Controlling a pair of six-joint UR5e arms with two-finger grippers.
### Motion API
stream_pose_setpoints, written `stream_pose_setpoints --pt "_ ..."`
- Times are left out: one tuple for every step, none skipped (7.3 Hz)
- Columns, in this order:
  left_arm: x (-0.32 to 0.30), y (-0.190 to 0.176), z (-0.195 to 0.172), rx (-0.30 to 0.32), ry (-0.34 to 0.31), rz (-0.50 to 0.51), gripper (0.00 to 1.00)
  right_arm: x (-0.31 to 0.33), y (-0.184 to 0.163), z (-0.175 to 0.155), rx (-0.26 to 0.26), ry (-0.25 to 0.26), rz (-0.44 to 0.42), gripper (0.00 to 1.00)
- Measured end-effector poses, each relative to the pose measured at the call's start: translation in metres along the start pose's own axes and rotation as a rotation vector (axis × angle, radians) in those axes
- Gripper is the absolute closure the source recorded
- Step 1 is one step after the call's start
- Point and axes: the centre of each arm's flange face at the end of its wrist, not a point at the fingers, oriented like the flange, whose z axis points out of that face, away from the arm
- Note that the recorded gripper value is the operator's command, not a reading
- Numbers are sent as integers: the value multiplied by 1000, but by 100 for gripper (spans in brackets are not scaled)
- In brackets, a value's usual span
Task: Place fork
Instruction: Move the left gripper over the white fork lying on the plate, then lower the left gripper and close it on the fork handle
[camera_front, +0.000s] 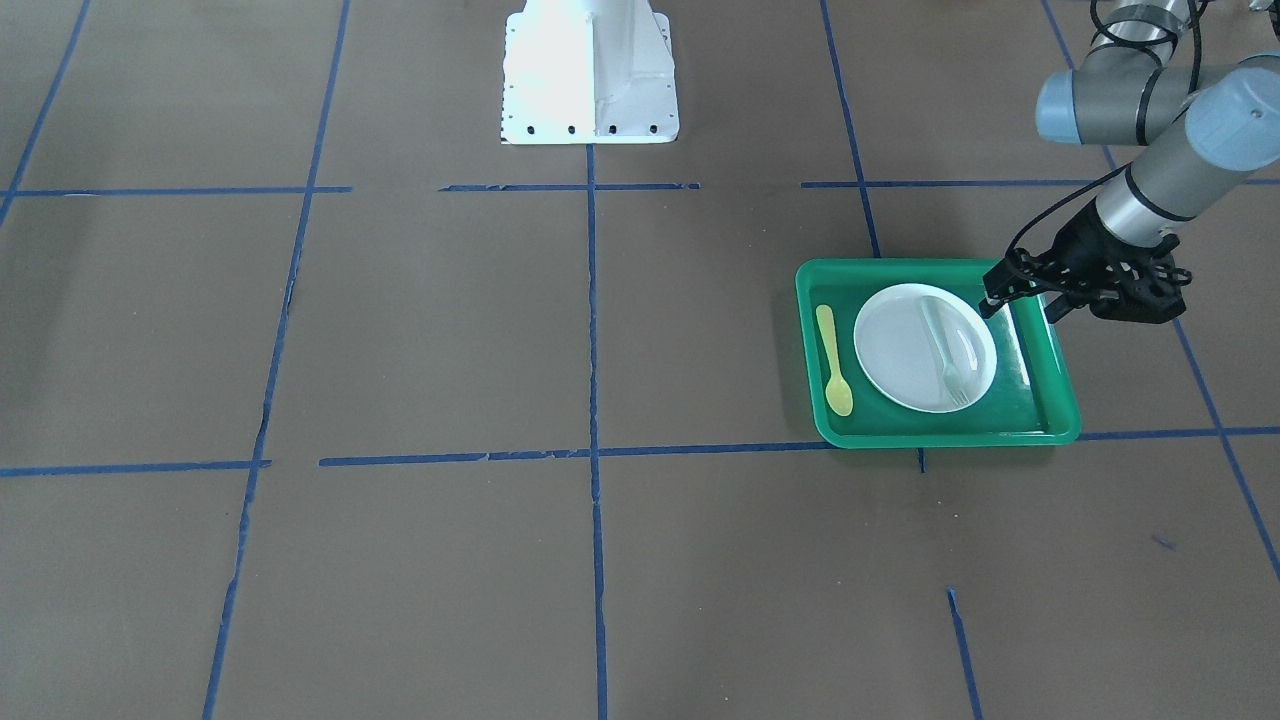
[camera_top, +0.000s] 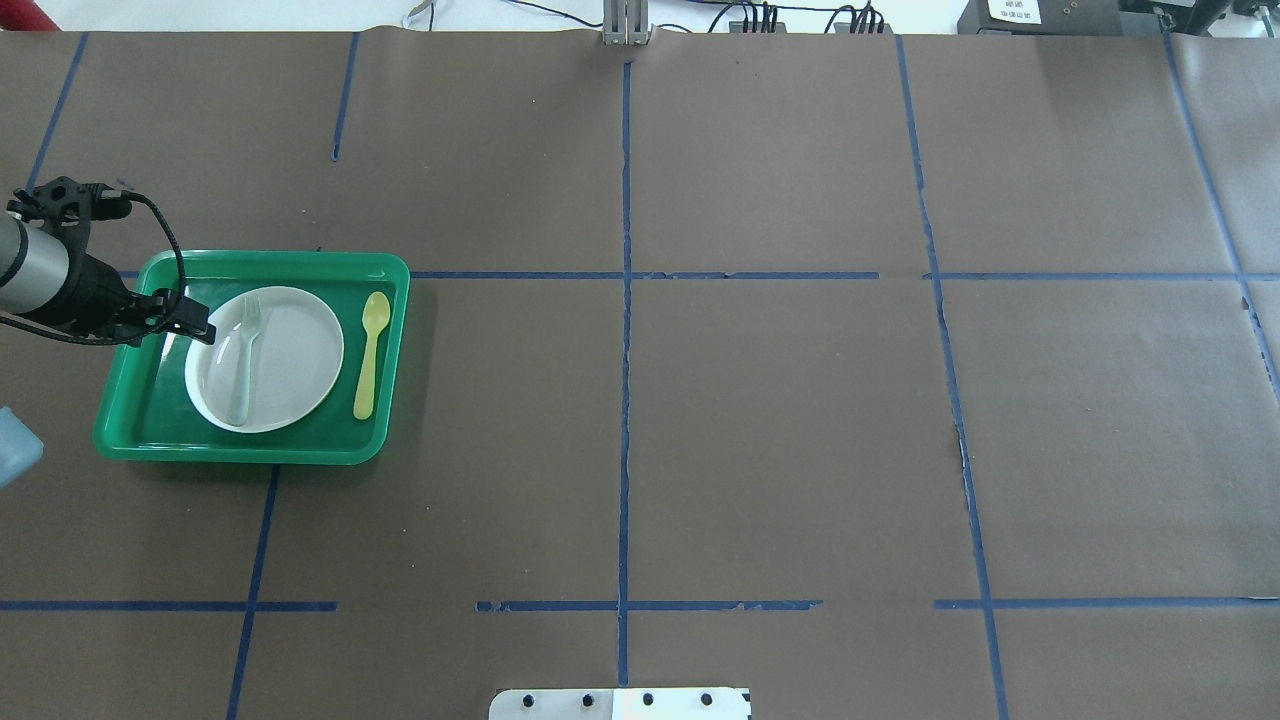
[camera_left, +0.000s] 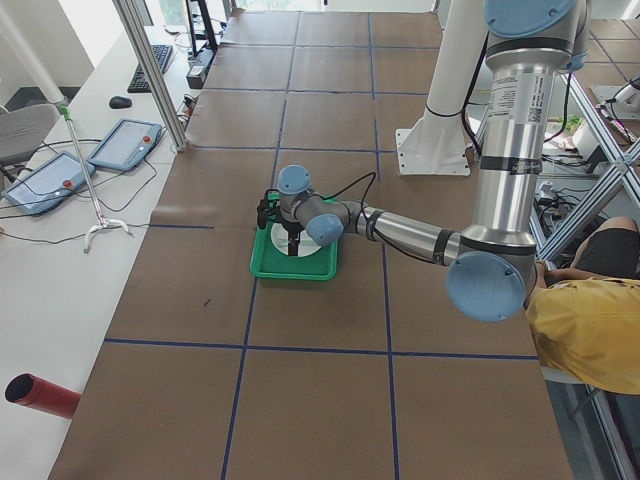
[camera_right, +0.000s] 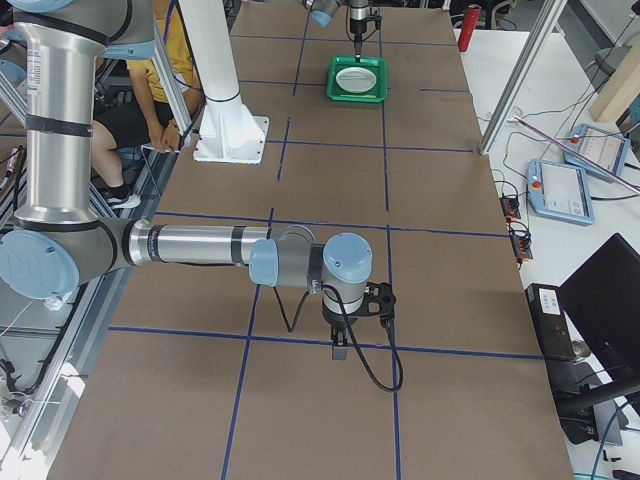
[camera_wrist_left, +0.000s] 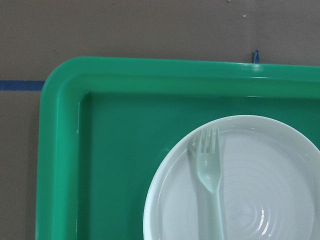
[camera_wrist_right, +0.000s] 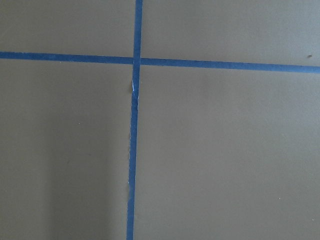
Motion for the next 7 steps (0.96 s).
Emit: stream_pose_setpoints --pt "12 -4 11 3 -9 -13 12 0 0 0 0 0 0 0" --pt "25 -6 20 -1 -11 -29 15 0 0 0 0 0 0 0" --pt "33 -2 31 -7 -20 -35 18 0 0 0 0 0 0 0" --pt "37 2 41 -9 -33 -34 24 0 0 0 0 0 1 0" --pt "38 4 47 -10 -43 -33 36 0 0 0 0 0 0 0" --pt "37 5 50 -12 -49 -34 50 0 0 0 0 0 0 0" --pt "37 6 51 -13 -51 -35 77 0 0 0 0 0 0 0"
